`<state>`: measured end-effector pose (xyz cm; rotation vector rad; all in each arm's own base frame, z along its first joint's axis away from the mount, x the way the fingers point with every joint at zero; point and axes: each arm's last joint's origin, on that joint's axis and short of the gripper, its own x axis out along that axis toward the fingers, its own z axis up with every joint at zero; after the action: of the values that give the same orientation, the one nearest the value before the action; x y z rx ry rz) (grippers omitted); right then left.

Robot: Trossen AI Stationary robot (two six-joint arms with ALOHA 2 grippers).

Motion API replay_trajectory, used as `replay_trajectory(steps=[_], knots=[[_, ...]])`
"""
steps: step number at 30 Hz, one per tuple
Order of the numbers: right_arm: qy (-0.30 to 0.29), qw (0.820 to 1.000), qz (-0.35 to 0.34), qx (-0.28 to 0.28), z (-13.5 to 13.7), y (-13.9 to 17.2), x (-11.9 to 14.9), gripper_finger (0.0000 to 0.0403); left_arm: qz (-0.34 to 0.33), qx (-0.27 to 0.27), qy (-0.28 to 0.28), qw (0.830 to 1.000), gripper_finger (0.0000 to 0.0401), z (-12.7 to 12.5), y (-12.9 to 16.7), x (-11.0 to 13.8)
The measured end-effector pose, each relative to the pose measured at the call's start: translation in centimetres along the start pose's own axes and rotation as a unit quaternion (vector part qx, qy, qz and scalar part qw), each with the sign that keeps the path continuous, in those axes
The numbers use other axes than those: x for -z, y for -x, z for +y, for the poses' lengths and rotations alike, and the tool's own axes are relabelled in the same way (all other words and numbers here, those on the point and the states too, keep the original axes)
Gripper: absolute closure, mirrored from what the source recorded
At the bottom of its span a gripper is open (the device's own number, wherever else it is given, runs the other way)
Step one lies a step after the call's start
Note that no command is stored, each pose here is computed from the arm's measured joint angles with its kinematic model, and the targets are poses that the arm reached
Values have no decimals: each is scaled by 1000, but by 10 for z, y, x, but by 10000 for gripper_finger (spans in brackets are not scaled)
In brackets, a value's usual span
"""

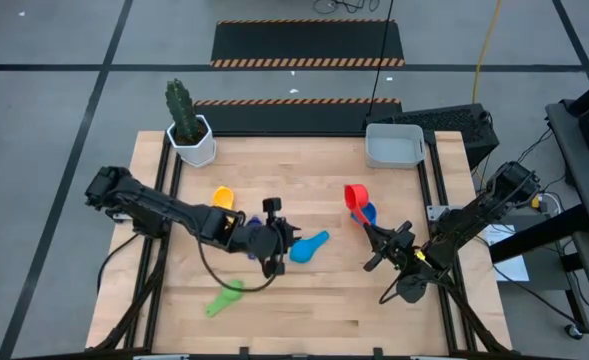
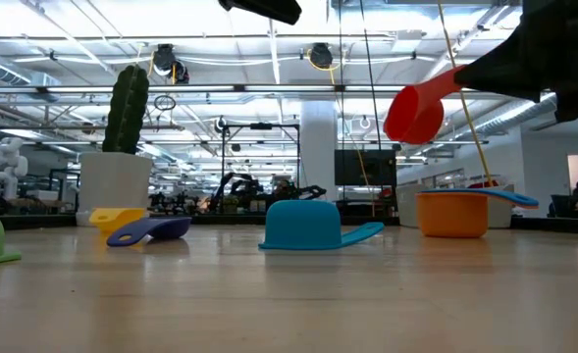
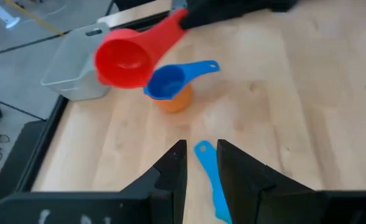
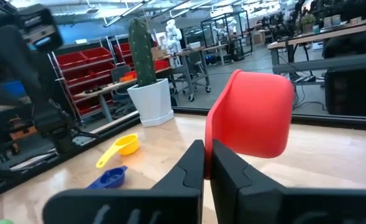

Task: Nest measuring cups in basket
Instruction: Stack the red measuring cup on top of the blue measuring cup

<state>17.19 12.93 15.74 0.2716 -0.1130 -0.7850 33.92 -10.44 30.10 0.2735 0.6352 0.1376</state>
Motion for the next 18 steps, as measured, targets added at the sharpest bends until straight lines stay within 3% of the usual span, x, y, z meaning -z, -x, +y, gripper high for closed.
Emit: replay_trajectory(steps=[7, 18], knots=[[-24, 1000, 0, 1, -6, 0, 4, 402, -3, -4, -12, 1000, 311, -17, 10, 1], [-79, 997, 0, 0, -17, 0, 22, 402, -3, -12, 1, 1000, 311, -17, 10, 1]])
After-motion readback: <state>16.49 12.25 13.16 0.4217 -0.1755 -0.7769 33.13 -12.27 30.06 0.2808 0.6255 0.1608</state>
